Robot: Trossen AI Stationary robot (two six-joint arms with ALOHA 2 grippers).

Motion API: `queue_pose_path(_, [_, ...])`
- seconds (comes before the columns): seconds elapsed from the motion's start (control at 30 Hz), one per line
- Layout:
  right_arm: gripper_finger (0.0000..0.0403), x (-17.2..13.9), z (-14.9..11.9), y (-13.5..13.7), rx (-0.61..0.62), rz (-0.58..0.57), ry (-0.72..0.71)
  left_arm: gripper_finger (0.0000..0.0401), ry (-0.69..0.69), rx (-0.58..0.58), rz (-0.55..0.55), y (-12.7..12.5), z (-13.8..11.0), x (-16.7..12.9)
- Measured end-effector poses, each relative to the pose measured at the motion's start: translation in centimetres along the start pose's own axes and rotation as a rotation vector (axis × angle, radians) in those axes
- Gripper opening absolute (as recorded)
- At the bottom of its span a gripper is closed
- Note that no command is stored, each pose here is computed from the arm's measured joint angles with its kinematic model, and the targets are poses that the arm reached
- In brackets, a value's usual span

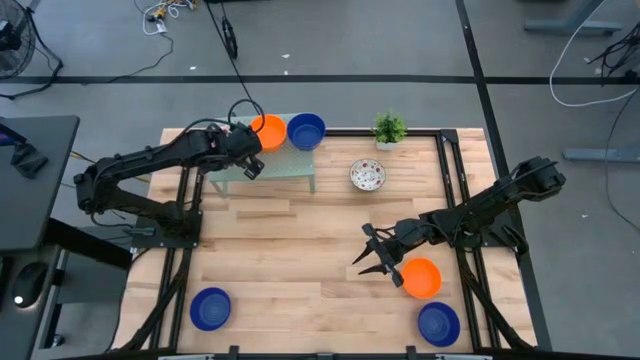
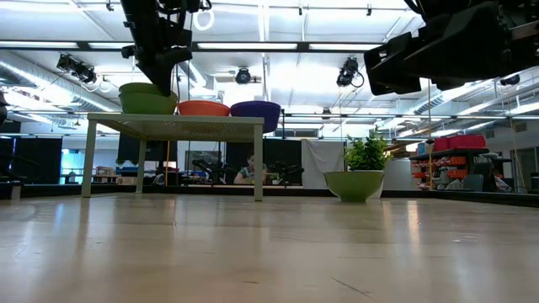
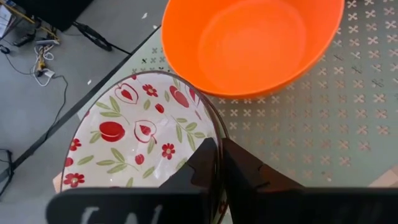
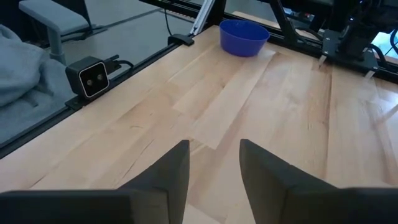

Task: Pick & Place Mini bowls
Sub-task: Stack the white patterned bowl on top of the other white patterned bowl on the shelf, then stack the orange bowl on top of the other orange bowls on the shelf

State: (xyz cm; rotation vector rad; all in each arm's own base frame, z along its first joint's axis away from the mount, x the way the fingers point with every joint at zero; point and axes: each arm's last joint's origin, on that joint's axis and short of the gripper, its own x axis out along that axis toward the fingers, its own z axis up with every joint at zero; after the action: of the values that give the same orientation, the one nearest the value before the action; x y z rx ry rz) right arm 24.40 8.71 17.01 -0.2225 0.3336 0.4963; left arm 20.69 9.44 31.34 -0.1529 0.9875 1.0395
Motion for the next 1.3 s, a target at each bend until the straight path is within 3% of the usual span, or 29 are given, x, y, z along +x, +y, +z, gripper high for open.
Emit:
queue_pose_path(0.2, [0.0141,0.0,0.0,0.0,0.0,0.0,0.0,0.0045,0.004,-0.003,-0.005,0.0,0.0,0.0])
queue_pose_path(0.53, [0.0141,0.0,0.0,0.0,0.0,0.0,0.0,0.0157,0.033,0.009,-0.02,0.5,-0.6,-0.6])
queue_pose_path(0.7, [0.0141,0.0,0.0,0.0,0.0,-0.001,0.0,0.0178,-0.007,-0.034,-0.043,1.5,-0.8,-1.7])
queue_pose_path(1.03, [0.0141,0.0,0.0,0.0,0.0,-0.003,0.001,0.0141,-0.089,-0.096,-0.069,3.2,-1.5,-3.9])
queue_pose_path(1.3, [0.0141,0.0,0.0,0.0,0.0,-0.003,0.001,0.0018,-0.098,-0.108,-0.065,3.2,-1.4,-3.8])
